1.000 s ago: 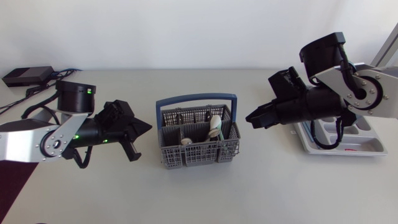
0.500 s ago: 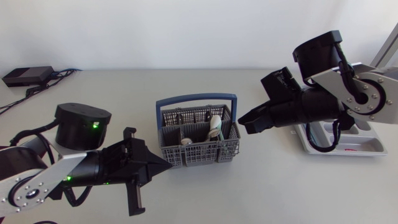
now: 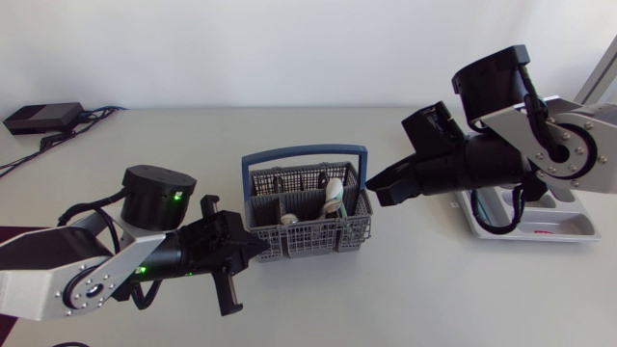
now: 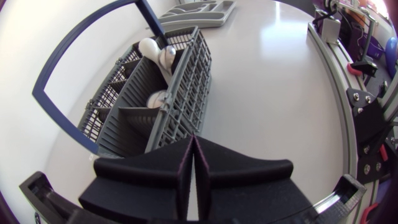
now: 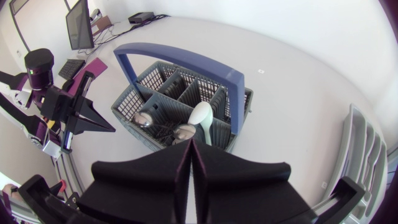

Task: Sort the cutlery from the basket into the organizer compartments.

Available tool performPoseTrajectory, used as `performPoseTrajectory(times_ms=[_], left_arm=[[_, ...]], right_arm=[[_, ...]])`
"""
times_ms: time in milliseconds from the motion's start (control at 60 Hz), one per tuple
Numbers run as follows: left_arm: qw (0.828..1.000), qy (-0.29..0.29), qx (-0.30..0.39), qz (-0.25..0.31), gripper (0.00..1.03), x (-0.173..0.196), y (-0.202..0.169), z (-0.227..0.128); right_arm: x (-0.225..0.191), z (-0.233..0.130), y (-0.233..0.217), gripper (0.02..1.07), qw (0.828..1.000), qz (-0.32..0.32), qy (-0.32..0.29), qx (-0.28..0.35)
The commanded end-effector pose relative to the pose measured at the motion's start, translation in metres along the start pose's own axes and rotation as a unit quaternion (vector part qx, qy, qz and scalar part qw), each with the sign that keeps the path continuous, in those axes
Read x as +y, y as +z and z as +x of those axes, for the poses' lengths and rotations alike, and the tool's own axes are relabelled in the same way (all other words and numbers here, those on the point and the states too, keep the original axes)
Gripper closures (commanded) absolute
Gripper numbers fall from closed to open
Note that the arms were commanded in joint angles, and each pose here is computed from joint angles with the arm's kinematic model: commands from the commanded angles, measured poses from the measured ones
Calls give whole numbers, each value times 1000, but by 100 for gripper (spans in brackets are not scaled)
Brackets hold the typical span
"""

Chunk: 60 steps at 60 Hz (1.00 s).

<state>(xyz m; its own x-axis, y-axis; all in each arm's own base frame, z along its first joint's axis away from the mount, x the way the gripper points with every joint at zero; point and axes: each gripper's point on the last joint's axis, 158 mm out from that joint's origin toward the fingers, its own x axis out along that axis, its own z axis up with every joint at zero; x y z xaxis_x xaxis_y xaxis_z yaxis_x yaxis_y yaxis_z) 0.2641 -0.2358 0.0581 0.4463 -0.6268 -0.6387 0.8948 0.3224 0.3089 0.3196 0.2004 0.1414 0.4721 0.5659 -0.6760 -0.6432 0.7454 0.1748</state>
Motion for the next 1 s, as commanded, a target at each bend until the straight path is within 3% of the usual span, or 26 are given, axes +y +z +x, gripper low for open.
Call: performPoseTrajectory(times_ms=[0,317,517,667,983], left_arm=[[1000,7,21,4,100,0,-17,7],[997,61,33,19,100,25,-24,17],[997,63,31,23,100,23,-24,17],[997,67,12,27,100,16,-12,4],[997,72,-1,34,100,7,-1,-11]], right_arm=[[3,6,-12,101,1000,6,3,12],[13,12,-13,101,1000,-6,7,15],[14,24,-14,101,1000,-9,3,16],[11,33,-9,87,1000,-13,-10,13],[0,58,-9,78,999,-1,-30,19]])
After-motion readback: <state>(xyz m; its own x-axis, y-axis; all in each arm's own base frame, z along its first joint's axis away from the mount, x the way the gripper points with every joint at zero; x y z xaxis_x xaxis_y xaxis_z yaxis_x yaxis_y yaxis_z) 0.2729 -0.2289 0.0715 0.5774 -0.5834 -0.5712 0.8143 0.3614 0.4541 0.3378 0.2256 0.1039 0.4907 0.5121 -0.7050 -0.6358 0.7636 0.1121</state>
